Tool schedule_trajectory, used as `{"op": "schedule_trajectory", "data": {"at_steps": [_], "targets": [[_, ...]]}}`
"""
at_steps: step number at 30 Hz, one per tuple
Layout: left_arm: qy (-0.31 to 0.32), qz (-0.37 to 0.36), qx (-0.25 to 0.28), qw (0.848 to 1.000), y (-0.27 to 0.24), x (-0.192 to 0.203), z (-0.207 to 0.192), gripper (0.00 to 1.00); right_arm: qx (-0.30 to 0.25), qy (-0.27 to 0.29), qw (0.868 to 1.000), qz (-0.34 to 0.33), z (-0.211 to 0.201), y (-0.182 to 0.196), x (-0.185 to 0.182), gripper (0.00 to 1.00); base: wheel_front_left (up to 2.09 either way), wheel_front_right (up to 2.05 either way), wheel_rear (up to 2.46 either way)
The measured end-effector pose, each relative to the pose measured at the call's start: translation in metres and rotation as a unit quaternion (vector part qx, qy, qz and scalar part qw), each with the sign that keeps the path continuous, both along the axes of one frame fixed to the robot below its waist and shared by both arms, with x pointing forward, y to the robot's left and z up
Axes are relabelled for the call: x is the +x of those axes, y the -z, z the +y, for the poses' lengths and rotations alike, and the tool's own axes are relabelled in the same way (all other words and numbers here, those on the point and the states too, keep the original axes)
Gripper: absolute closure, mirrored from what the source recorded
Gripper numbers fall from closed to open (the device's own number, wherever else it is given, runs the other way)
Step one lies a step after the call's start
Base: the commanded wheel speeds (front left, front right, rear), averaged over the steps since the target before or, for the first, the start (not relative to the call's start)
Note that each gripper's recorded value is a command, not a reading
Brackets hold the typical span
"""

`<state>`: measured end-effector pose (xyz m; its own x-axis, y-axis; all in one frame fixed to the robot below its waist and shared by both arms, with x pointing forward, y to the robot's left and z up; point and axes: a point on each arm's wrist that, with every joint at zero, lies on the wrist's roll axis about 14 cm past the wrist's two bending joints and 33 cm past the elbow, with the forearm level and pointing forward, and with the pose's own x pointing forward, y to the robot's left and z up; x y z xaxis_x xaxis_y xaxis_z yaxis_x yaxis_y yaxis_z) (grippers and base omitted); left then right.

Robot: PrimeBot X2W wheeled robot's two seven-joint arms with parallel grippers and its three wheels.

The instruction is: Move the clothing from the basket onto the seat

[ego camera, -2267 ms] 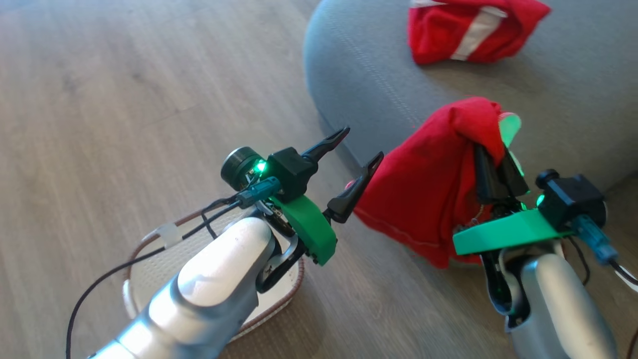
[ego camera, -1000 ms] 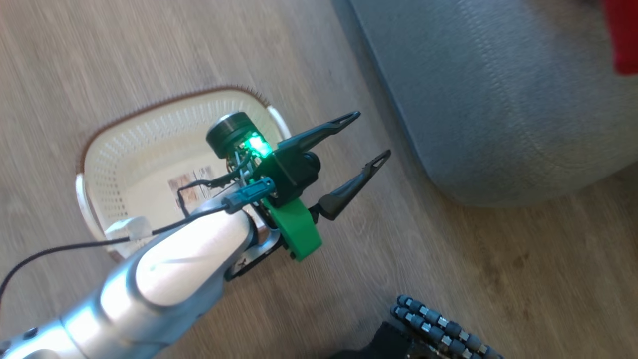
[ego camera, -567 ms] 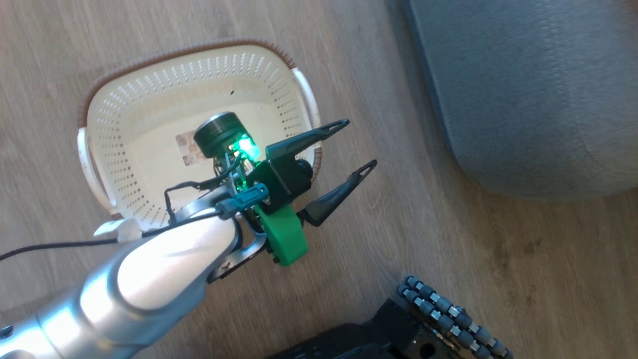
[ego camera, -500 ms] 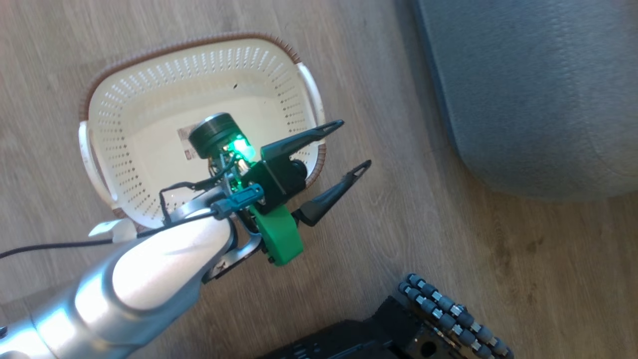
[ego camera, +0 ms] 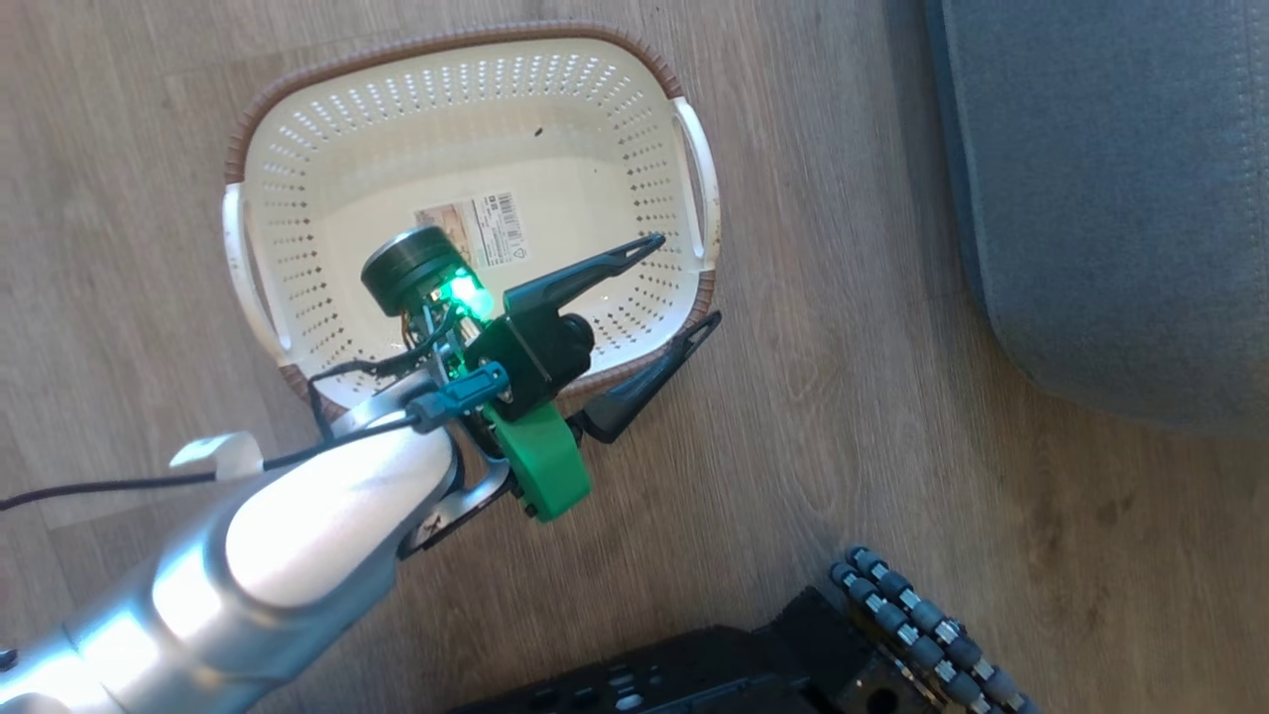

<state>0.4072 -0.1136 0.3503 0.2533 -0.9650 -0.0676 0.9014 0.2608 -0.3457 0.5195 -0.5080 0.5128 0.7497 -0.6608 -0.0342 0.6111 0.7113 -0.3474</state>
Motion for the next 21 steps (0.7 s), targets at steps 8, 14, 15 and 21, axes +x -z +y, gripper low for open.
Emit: {"op": "schedule_trajectory", "data": {"at_steps": [8, 14, 15, 21], "targets": [[-0.015, -0.007, -0.007, 1.000, -0.015, 0.002, -0.001, 0.00, 0.049, -0.031, 0.998, 0.035, 0.016, 0.052, -0.018, 0.00, 0.00, 0.00, 0.00], [-0.023, -0.019, -0.008, 1.000, -0.030, 0.003, -0.002, 0.00, 0.050, -0.051, 0.997, 0.029, 0.023, 0.060, -0.039, 0.00, 0.00, 0.00, 0.00], [-0.024, -0.023, -0.009, 0.999, -0.033, 0.004, -0.002, 0.00, 0.050, -0.055, 0.997, 0.025, 0.024, 0.059, -0.042, 0.00, 0.00, 0.00, 0.00], [-0.042, -0.036, -0.008, 0.998, -0.050, 0.005, 0.002, 0.00, 0.049, -0.097, 0.994, 0.026, 0.047, 0.061, -0.058, 0.00, 0.00, 0.00, 0.00]]}}
